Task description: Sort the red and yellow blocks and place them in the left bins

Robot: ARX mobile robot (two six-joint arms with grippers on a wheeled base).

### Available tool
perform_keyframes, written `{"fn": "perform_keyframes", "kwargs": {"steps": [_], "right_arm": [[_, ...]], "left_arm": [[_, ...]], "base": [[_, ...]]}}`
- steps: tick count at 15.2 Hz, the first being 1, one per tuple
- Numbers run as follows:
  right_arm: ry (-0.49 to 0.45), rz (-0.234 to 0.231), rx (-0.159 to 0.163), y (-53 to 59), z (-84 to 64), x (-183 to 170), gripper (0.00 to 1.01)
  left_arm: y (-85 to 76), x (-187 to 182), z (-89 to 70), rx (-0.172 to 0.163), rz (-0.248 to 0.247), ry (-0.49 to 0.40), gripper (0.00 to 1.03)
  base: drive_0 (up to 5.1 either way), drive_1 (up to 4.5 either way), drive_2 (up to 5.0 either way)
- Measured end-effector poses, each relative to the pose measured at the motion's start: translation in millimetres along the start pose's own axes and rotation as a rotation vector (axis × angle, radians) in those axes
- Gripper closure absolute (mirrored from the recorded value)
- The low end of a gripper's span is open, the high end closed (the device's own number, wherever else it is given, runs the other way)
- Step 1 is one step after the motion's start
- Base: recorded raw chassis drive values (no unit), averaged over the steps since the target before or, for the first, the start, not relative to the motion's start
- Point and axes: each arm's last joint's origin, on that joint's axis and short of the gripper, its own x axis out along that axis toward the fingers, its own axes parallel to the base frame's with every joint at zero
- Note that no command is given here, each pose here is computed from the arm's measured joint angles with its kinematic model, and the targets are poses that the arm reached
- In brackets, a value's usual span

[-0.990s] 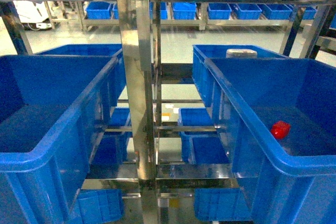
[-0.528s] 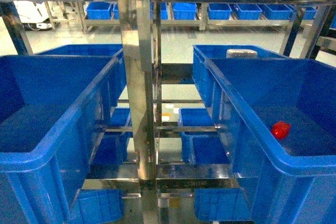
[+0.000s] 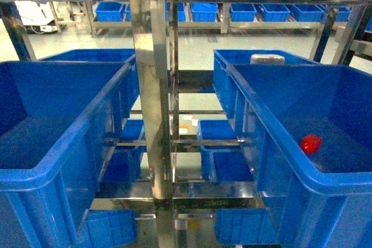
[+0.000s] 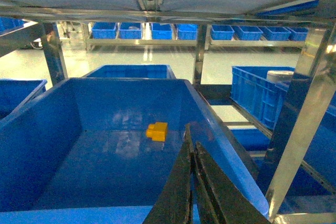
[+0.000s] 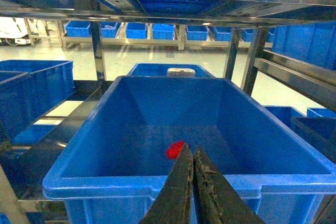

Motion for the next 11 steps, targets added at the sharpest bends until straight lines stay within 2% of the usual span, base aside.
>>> {"fn": "perform_keyframes", "kwargs": {"steps": [3, 4, 6, 9, 11], "right_arm": [[0.000, 0.000, 0.000, 0.0, -0.2, -2.5, 0.99], [0.030, 0.000, 0.000, 0.0, -3.5, -6.4, 0.99], [-0.015, 0.001, 0.000, 0.1, -0.1, -13.6, 0.99], [0.008, -0.001, 0.000, 0.0, -3.0, -13.4, 0.99], [0.009, -0.002, 0.000, 0.0, -3.1, -13.4, 0.99]], "left_arm": [[0.0, -4.4, 0.1, 0.000, 0.000, 0.000, 1.01], [0.0, -5.6, 0.0, 0.000, -0.001, 0.001, 1.01], [0.0, -7.9, 0.0, 0.000, 0.000, -0.001, 1.01], [0.0, -10.5, -0.1, 0.000, 0.000, -0.002, 1.01], [0.1, -19.5, -7.0, 0.000, -0.001, 0.055, 1.01]], "base": [[0.0, 0.00, 0.0], [0.0, 0.00, 0.0], [0.0, 0.00, 0.0], [0.0, 0.00, 0.0], [0.0, 0.00, 0.0]]}}
